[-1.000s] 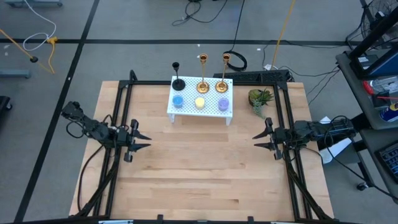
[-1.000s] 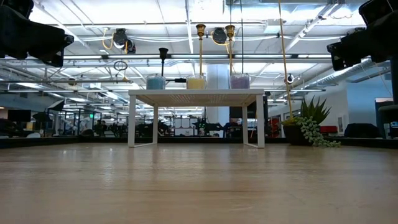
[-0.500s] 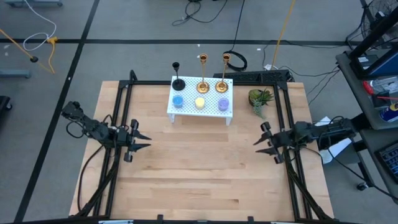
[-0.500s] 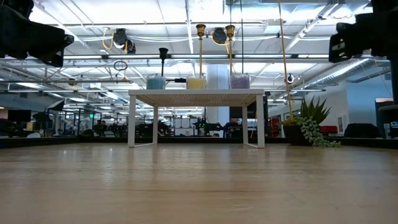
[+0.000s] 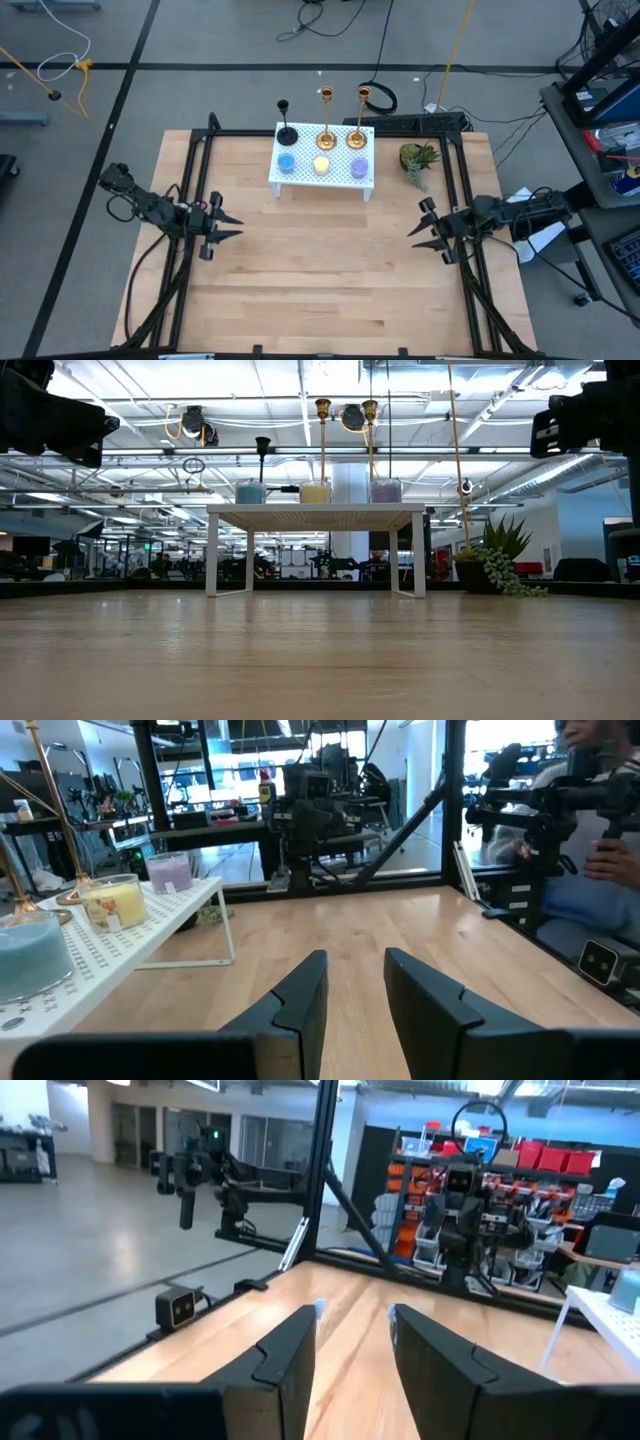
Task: Pick & Place candle stick holders
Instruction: Return to Home Position
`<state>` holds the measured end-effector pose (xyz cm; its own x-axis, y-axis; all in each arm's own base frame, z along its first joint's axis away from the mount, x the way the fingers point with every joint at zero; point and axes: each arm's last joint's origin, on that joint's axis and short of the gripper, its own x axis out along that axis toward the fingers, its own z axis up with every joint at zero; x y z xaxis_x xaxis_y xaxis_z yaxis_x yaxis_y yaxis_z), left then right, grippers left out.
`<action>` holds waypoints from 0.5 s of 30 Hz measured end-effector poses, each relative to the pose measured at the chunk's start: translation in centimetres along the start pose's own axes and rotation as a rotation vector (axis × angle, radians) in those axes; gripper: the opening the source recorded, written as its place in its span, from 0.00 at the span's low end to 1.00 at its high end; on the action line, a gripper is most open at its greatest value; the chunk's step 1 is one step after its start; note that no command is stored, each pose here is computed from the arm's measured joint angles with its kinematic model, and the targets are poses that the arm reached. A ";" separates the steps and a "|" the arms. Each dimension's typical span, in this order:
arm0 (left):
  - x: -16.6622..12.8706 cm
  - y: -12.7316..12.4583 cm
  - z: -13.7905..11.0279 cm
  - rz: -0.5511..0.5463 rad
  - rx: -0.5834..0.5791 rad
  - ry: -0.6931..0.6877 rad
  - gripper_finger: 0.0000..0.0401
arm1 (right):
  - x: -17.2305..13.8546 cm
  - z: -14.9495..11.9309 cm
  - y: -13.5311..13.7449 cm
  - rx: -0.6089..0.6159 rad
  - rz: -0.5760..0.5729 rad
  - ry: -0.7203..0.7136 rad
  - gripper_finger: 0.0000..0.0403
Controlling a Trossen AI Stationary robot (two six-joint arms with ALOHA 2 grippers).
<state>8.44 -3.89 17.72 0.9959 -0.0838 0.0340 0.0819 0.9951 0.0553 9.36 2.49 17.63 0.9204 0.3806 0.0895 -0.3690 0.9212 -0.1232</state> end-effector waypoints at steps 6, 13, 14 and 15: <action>0.0 0.0 0.0 0.000 0.000 0.000 0.28 | 0.0 -0.3 0.0 -0.008 0.002 0.032 0.33; 0.0 0.0 0.0 0.000 0.000 0.000 0.28 | 0.0 -0.3 0.0 -0.004 0.002 0.032 0.33; 0.0 0.0 0.0 -0.001 0.000 0.000 0.28 | 0.0 -0.3 0.0 -0.004 0.002 0.031 0.33; 0.0 0.0 0.0 0.000 0.000 0.000 0.28 | 0.0 -0.3 0.0 -0.005 0.002 0.031 0.33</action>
<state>8.44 -3.89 17.72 0.9959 -0.0840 0.0337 0.0821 0.9951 0.0555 9.39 2.50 17.31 0.9233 0.3797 0.0581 -0.3703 0.9200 -0.1280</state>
